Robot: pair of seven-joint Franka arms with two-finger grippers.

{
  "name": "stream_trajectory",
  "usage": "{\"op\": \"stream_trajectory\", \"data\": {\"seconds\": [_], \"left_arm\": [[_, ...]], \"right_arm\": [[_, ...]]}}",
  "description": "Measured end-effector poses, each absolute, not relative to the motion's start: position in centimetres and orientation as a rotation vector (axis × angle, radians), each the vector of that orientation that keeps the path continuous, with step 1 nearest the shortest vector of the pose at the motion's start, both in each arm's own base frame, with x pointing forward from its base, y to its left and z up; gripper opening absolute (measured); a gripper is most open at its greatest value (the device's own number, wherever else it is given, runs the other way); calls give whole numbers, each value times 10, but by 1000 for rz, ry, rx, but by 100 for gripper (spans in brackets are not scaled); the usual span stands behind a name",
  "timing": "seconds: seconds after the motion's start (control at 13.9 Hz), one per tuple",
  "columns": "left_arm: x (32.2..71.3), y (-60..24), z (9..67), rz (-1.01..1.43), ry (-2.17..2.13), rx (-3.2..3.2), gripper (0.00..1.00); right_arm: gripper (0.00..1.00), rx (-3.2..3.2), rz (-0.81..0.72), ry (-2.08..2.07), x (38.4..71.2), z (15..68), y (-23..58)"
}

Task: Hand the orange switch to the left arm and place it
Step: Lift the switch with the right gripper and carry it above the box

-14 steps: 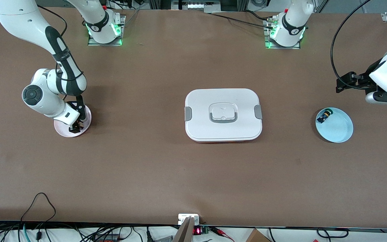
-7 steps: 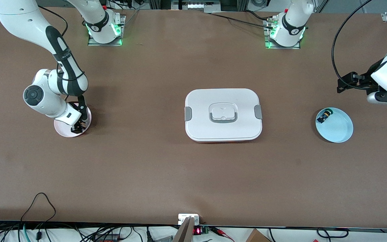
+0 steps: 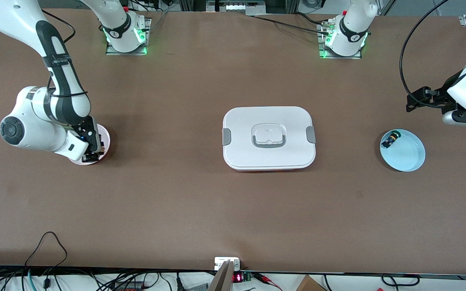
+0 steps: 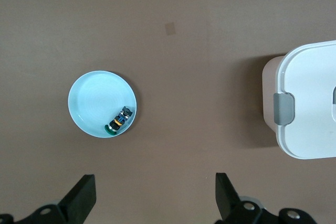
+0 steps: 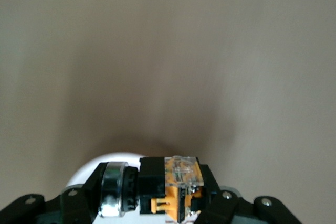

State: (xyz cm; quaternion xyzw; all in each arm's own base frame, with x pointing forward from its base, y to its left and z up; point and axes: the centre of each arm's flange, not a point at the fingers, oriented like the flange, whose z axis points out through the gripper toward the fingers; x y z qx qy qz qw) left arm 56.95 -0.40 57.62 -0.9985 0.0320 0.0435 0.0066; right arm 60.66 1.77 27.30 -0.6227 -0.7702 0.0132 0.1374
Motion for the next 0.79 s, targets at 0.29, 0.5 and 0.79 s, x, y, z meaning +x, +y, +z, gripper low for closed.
{"op": "stream_trajectory", "data": {"seconds": [0.29, 0.5, 0.79], "left_arm": [[570, 3, 575, 140, 80, -3130, 100], [572, 18, 570, 154, 34, -3147, 100], [573, 15, 569, 155, 41, -3149, 100]], "right_arm": [[73, -1715, -141, -1985, 607, 302, 98], [73, -1610, -303, -1764, 606, 338, 163], [73, -1439, -477, -1415, 588, 359, 263]]}}
